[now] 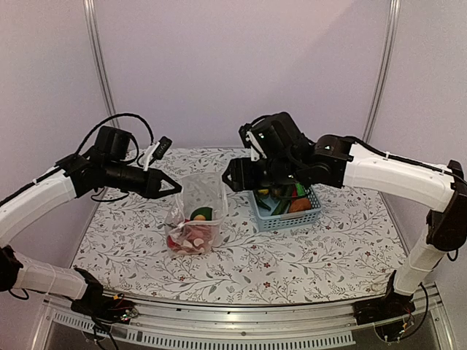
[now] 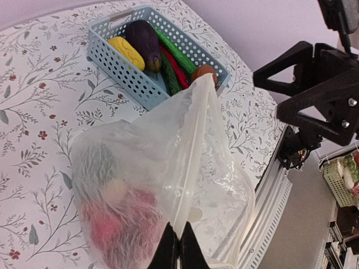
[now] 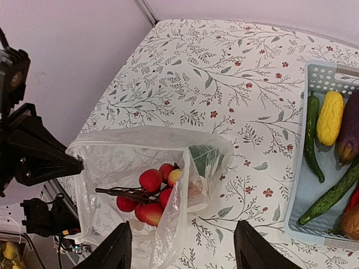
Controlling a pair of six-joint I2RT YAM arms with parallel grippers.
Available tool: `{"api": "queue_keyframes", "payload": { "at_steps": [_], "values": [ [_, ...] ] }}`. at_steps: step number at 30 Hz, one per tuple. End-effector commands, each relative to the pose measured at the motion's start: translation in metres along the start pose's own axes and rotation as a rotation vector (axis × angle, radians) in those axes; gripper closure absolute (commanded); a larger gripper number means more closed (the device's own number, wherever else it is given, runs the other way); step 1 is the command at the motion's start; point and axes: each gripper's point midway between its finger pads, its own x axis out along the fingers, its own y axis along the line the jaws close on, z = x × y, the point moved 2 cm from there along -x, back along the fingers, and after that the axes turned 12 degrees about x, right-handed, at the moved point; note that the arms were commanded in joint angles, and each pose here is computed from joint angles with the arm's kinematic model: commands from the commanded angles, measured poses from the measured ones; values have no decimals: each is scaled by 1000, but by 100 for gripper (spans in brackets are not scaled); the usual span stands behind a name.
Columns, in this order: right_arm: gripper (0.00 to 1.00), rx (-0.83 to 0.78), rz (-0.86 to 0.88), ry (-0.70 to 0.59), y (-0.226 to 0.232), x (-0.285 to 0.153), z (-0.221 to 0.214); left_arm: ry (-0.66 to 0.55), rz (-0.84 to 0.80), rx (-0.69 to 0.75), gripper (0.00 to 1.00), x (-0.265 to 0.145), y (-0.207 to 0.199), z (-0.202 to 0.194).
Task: Place the food in the zip-top bag and seal the zipper
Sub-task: Adjust the zipper food storage bag at the center of the board, then pick up the fake vegetable from the bin.
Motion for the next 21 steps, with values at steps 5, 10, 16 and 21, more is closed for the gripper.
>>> {"api": "queue_keyframes", "payload": {
  "at_steps": [5, 10, 16, 21],
  "values": [
    [36, -27, -209, -74, -57, -44, 16, -29, 50, -29, 100, -6, 15, 1],
    [36, 11, -349, -49, -105, -41, 15, -26, 57, -35, 100, -6, 17, 0],
    [35, 77, -561, -35, -170, -27, 2, -26, 63, -40, 100, -6, 18, -1],
    [25, 113, -686, -49, -202, -12, -8, -25, 57, -43, 100, -5, 18, -1]
  ]
}}
